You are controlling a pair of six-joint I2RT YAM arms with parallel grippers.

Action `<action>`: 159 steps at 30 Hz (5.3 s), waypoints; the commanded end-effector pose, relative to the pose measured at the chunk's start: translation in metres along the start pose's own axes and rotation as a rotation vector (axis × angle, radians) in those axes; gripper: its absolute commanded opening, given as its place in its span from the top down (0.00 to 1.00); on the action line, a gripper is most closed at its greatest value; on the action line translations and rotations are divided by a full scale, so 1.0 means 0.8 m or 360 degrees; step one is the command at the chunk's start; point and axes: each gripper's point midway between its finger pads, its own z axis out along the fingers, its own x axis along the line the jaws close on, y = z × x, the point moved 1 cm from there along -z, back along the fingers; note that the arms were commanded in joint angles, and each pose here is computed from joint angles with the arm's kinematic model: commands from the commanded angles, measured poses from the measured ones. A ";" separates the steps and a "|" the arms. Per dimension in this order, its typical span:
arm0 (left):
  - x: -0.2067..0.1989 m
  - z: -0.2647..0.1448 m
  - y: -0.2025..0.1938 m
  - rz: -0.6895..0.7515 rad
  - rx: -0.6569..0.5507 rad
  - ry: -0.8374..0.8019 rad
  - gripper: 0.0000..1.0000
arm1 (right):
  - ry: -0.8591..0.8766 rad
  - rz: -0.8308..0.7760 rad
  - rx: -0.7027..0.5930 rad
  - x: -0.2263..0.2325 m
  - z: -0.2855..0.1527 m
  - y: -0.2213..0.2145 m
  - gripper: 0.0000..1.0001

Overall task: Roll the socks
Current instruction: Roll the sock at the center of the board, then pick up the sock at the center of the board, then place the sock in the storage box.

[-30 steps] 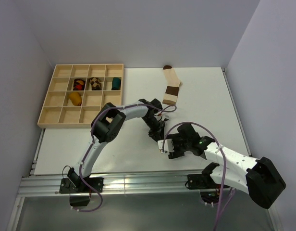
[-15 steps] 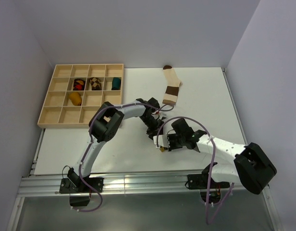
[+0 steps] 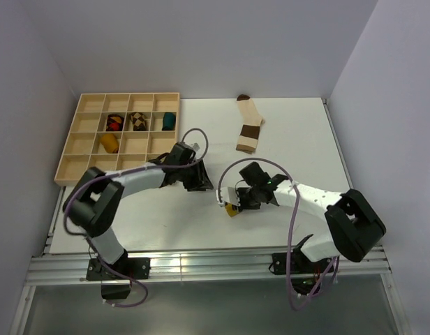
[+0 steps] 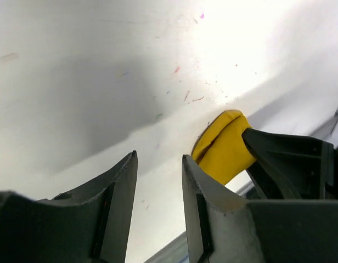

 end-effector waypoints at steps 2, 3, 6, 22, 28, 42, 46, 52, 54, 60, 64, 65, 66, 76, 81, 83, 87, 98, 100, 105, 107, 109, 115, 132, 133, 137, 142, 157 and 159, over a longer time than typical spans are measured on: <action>-0.024 -0.067 0.065 0.0002 -0.0741 -0.0084 0.56 | 0.0364 0.0161 0.0201 0.051 0.001 -0.032 0.76; -0.022 -0.080 0.067 -0.0011 -0.0823 -0.0089 0.55 | 0.0396 0.0177 0.0198 0.051 0.000 -0.031 0.76; -0.022 -0.135 0.068 0.0022 -0.1189 -0.0108 0.53 | 0.0524 0.0236 0.0213 0.052 -0.001 -0.030 0.76; -0.128 -0.127 -0.084 0.1258 -0.1355 0.0150 0.50 | 0.0980 0.0524 0.0363 0.035 -0.004 -0.035 0.75; -0.167 -0.073 -0.132 0.1731 -0.1053 0.0011 0.46 | 0.1058 0.0586 0.0422 0.032 -0.007 -0.038 0.73; -0.161 0.032 -0.146 0.2197 -0.0536 -0.0034 0.44 | 0.1202 0.0687 0.0500 0.033 -0.007 -0.040 0.71; -0.164 0.046 -0.154 0.2197 -0.0372 -0.0130 0.43 | 0.1207 0.0696 0.0512 0.031 -0.006 -0.040 0.71; -0.170 0.053 -0.165 0.2117 -0.0255 -0.0259 0.43 | 0.1201 0.0708 0.0514 0.027 -0.005 -0.039 0.71; -0.170 0.057 -0.162 0.2087 -0.0242 -0.0262 0.43 | 0.1205 0.0707 0.0513 0.026 -0.003 -0.038 0.71; -0.156 0.071 -0.157 0.2056 -0.0231 -0.0198 0.43 | 0.1232 0.0726 0.0512 0.029 -0.004 -0.038 0.72; -0.150 0.080 -0.158 0.2053 -0.0217 -0.0186 0.43 | 0.1261 0.0746 0.0527 0.030 -0.003 -0.037 0.72; -0.145 0.083 -0.154 0.2050 -0.0236 -0.0145 0.43 | 0.1260 0.0748 0.0526 0.029 -0.003 -0.037 0.72; -0.144 0.085 -0.154 0.2051 -0.0237 -0.0135 0.43 | 0.1266 0.0751 0.0529 0.030 -0.003 -0.038 0.72; -0.123 0.113 -0.146 0.1910 -0.0255 0.0015 0.55 | 0.1320 0.0786 0.0523 0.036 -0.003 -0.035 0.72; -0.125 0.115 -0.149 0.1902 -0.0241 0.0000 0.98 | 0.1349 0.0811 0.0501 0.039 -0.004 -0.030 0.70; -0.125 0.115 -0.152 0.1892 -0.0224 -0.0022 1.00 | 0.1327 0.0829 0.0455 0.033 -0.005 -0.024 0.68; -0.122 0.113 -0.162 0.1850 -0.0175 -0.0082 1.00 | 0.1216 0.0894 0.0304 0.003 -0.026 -0.006 0.50; -0.142 0.045 -0.089 0.1413 -0.0404 -0.0270 1.00 | 0.0422 0.1430 -0.0334 -0.159 -0.177 -0.002 0.40; -0.153 0.018 -0.059 0.1295 -0.0512 -0.0321 1.00 | 0.0297 0.1468 -0.0426 -0.178 -0.192 -0.008 0.40; -0.154 -0.061 0.023 0.1091 -0.0809 -0.0242 1.00 | 0.0064 0.1558 -0.0513 -0.190 -0.232 -0.037 0.40; -0.144 -0.106 0.065 0.1018 -0.0998 -0.0132 1.00 | 0.0032 0.1580 -0.0517 -0.186 -0.237 -0.040 0.40; -0.114 -0.150 0.108 0.0923 -0.1195 0.0101 1.00 | -0.0013 0.1575 -0.0531 -0.187 -0.241 -0.042 0.40; 0.001 -0.284 0.194 0.0610 -0.1658 0.0893 1.00 | -0.0161 0.1556 -0.0534 -0.195 -0.253 -0.042 0.40; 0.242 -0.294 0.262 0.0154 -0.1387 0.1997 1.00 | -0.0236 0.1545 -0.0513 -0.192 -0.259 -0.043 0.40; 0.244 -0.289 0.269 0.0154 -0.1380 0.1990 1.00 | -0.0231 0.1550 -0.0511 -0.190 -0.257 -0.044 0.40; 0.261 -0.246 0.276 0.0163 -0.1217 0.1905 1.00 | -0.0242 0.1558 -0.0478 -0.186 -0.252 -0.051 0.40; 0.270 -0.206 0.282 0.0186 -0.1069 0.1741 1.00 | -0.0240 0.1558 -0.0457 -0.179 -0.247 -0.054 0.40; 0.283 -0.128 0.273 -0.0120 -0.0788 0.1122 1.00 | -0.0256 0.1588 -0.0423 -0.170 -0.242 -0.061 0.40; 0.288 -0.125 0.271 -0.0174 -0.0764 0.1092 1.00 | -0.0265 0.1583 -0.0416 -0.171 -0.241 -0.062 0.40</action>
